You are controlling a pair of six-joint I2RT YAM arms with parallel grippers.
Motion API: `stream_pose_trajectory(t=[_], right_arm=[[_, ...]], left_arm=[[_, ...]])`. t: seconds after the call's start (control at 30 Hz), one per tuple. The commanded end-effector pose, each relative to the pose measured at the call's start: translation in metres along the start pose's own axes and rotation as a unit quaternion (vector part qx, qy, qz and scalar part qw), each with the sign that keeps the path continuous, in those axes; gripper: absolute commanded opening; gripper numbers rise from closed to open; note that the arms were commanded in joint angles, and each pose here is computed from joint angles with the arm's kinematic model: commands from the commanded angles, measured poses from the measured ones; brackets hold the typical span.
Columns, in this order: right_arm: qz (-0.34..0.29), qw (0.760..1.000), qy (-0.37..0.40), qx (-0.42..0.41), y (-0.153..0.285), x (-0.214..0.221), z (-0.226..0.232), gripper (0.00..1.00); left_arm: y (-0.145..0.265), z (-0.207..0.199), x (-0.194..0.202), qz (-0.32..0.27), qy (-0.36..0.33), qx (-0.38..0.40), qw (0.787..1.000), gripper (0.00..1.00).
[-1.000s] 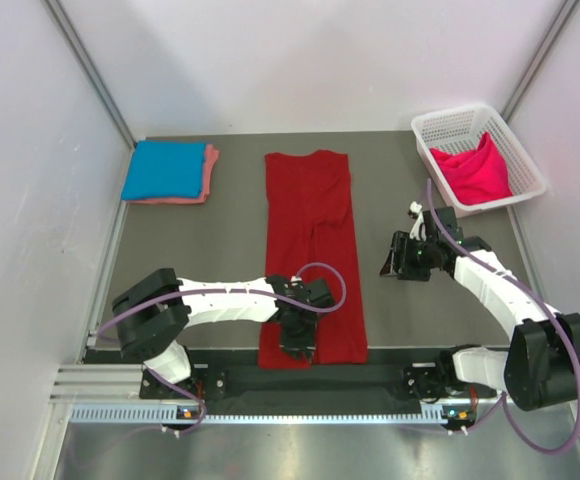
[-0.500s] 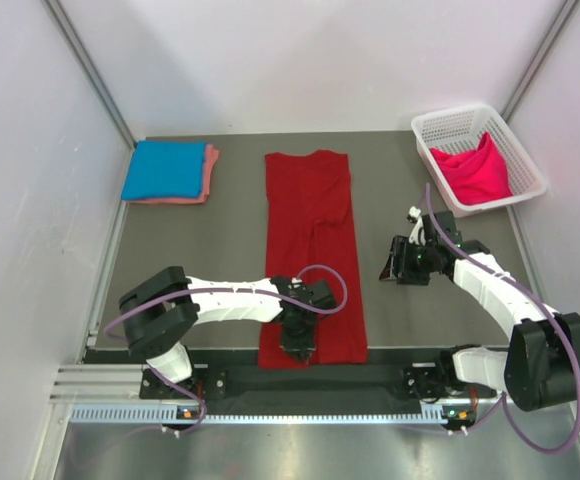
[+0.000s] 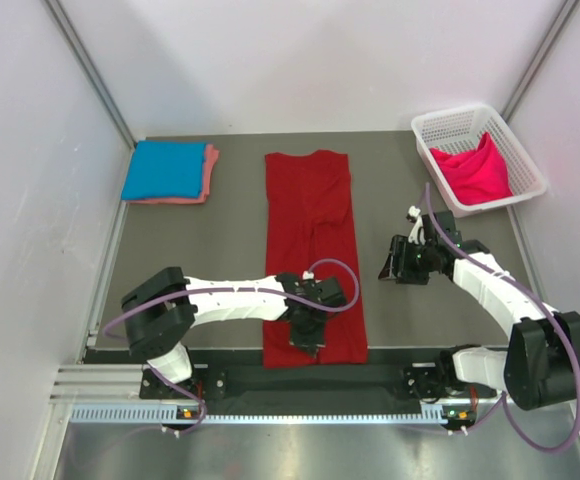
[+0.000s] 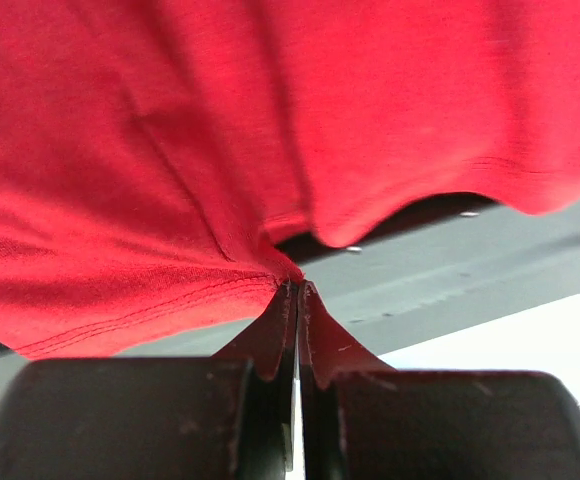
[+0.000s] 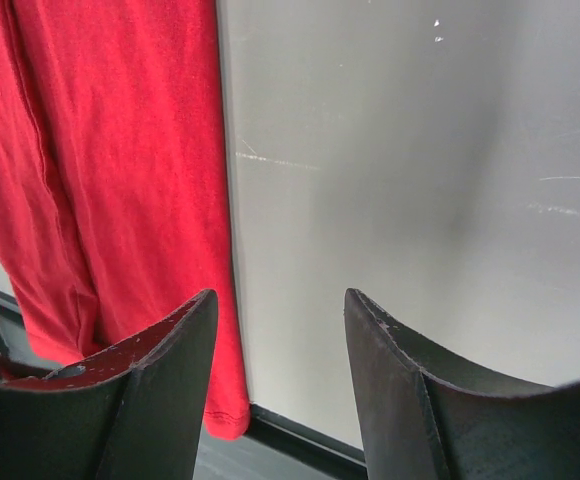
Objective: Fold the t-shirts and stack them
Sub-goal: Fold the tshirt
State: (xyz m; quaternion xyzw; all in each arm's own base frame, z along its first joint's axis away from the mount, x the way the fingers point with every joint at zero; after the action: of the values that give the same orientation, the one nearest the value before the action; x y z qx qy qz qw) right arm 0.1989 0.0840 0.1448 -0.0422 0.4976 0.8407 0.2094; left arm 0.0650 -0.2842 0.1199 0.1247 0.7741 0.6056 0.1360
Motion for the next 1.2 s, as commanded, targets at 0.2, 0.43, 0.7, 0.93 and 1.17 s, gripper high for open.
stream_pose_trajectory(t=[0.2,0.43,0.7,0.93,1.17], right_arm=[[-0.002,1.000,0.004,-0.010,-0.006,0.001,0.001,0.54],[0.003,1.000,0.000,-0.007,-0.010,0.002,-0.001,0.54],[0.000,1.000,0.002,-0.008,-0.017,-0.011,0.005,0.54],[-0.035,0.999,0.000,-0.024,-0.029,-0.056,0.031,0.54],[-0.039,0.998,-0.005,-0.051,-0.051,-0.110,0.065,0.54]], left_arm=[[-0.006,-0.012,-0.002,0.011,-0.033,-0.007,0.999,0.00],[-0.013,-0.009,0.002,0.028,-0.041,-0.010,0.999,0.00],[-0.006,-0.017,0.000,0.019,-0.069,0.036,0.997,0.17],[0.063,-0.018,-0.019,-0.132,-0.096,0.073,0.984,0.48],[0.125,0.028,-0.046,-0.238,-0.039,0.054,0.969,0.49]])
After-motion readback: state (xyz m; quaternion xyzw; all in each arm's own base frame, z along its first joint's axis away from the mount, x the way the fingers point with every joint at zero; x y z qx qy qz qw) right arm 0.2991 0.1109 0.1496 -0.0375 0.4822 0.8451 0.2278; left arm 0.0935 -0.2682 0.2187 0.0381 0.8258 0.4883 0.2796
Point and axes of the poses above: each gripper's point midway between its finger pads, its own y axis back along the fingers, its own z axis along the line the jaws close on, x = y × z, the point moved 9 cm from there along y, back along the fingers, and after that the axes turned 11 degrees about -y, right-handed, at the moved point
